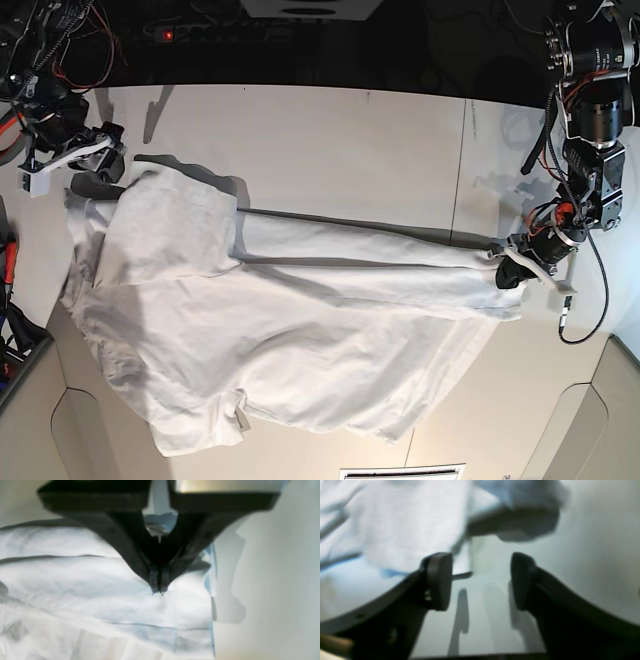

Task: Layout the t-shirt on the table in an organized manner, then fold the t-shirt properly
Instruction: 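Release the shirt with the right gripper and raise it away, then lower the right gripper onto the shirt body beside the hem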

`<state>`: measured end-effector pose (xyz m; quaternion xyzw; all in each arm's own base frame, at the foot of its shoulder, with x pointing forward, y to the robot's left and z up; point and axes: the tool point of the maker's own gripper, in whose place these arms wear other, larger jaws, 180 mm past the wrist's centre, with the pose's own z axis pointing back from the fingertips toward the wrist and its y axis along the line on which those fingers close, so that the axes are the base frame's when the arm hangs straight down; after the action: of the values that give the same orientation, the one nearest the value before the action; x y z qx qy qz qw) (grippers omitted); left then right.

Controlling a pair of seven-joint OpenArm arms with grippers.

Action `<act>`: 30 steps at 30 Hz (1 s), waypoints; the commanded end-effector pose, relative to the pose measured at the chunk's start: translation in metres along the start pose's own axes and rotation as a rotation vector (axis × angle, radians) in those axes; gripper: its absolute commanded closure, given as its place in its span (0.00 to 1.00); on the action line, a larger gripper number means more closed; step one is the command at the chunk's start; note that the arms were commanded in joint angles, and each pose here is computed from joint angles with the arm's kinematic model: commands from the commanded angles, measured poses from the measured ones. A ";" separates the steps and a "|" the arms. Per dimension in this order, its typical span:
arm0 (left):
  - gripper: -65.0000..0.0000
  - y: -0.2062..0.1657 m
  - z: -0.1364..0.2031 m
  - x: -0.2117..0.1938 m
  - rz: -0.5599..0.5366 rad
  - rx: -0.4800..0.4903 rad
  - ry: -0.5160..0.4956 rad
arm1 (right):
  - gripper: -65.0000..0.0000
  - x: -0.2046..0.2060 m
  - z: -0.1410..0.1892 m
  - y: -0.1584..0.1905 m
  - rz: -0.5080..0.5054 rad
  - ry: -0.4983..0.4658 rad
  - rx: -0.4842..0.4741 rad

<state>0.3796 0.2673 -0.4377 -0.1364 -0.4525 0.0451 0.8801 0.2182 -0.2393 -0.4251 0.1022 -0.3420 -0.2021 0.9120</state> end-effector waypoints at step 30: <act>1.00 -0.002 0.002 0.025 -0.021 -0.029 -0.057 | 1.00 0.024 -0.032 0.089 -0.151 -0.020 0.458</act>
<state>0.3795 0.2635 -0.4366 -0.1445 -0.4531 0.0371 0.8789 0.2693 -0.1646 -0.4225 0.3245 -0.3495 -0.1969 0.8566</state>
